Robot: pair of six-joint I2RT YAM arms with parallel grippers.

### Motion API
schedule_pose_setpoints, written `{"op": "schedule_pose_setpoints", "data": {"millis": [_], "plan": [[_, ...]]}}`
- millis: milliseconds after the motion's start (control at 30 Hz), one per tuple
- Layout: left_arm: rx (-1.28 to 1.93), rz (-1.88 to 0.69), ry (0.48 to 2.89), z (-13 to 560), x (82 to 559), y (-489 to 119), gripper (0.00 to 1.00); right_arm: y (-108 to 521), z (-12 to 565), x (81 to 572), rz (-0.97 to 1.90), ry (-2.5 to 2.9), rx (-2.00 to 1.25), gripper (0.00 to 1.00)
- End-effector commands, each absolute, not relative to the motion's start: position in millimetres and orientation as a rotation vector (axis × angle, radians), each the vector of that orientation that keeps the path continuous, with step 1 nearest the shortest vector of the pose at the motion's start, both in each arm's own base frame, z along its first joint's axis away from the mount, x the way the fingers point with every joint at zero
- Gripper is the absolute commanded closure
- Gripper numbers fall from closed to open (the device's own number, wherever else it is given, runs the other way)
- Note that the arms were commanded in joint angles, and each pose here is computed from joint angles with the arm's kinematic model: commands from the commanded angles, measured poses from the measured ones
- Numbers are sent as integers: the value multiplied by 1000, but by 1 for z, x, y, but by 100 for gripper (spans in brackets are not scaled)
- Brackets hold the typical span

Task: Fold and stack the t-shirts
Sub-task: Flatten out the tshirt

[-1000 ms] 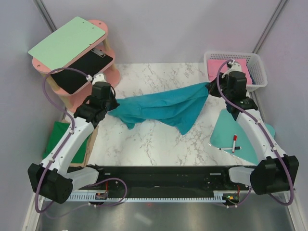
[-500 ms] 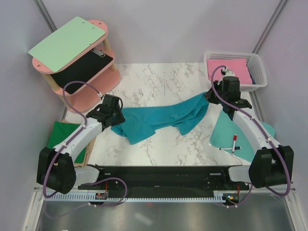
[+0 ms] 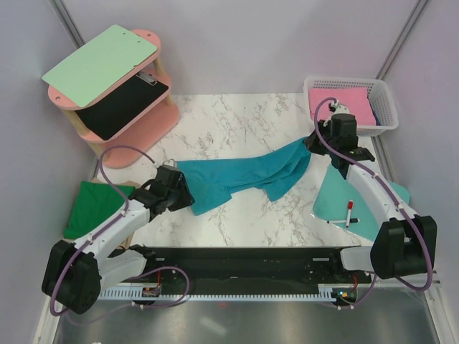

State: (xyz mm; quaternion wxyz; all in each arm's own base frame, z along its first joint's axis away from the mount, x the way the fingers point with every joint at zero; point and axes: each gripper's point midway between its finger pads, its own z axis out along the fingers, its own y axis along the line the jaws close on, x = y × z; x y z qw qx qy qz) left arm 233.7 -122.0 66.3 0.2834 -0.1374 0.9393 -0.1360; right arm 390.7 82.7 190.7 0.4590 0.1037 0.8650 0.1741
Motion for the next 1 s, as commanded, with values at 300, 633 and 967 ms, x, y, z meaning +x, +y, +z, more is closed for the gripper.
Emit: {"op": "schedule_pose_setpoints", "data": {"millis": [300, 633, 967], "plan": [[-354, -313, 2566, 36, 226, -156, 52, 88, 191, 396, 463, 2101, 243, 100], [-341, -163, 2571, 21, 236, -159, 52, 87, 192, 395, 465, 2100, 238, 100], [-302, -101, 2438, 71, 263, -153, 98, 91, 197, 386, 491, 2094, 212, 100]]}}
